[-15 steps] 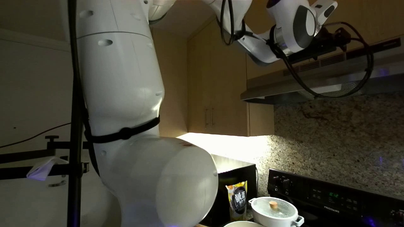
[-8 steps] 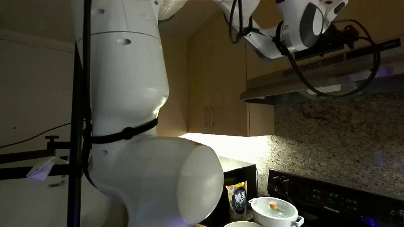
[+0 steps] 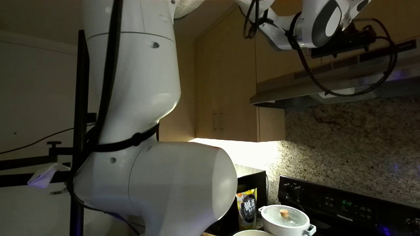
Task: Turn on the light
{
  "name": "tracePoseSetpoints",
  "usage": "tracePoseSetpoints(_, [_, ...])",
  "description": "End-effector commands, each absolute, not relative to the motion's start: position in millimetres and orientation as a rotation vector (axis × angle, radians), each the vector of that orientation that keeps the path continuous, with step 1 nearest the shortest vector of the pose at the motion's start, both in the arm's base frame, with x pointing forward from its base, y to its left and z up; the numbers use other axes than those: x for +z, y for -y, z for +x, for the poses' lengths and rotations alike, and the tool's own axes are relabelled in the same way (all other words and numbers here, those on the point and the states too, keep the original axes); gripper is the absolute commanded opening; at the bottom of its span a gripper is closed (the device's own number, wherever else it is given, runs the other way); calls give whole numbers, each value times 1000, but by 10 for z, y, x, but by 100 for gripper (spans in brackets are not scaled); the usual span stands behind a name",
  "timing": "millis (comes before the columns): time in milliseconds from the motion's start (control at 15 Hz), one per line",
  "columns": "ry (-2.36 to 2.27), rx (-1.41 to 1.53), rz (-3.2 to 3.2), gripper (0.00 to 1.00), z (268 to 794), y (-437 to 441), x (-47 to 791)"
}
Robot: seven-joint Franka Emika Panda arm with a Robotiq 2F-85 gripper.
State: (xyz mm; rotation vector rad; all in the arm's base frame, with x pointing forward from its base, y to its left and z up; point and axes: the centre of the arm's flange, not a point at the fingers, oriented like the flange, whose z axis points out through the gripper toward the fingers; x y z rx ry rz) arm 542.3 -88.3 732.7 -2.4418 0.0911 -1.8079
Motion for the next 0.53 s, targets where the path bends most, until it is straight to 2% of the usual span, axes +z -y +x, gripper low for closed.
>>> tracePoseSetpoints(0, [-17, -1761, -2443, 100, 5674, 1125, 7385])
tracePoseSetpoints(467, [42, -1693, -2462, 100, 5823, 1271, 7379])
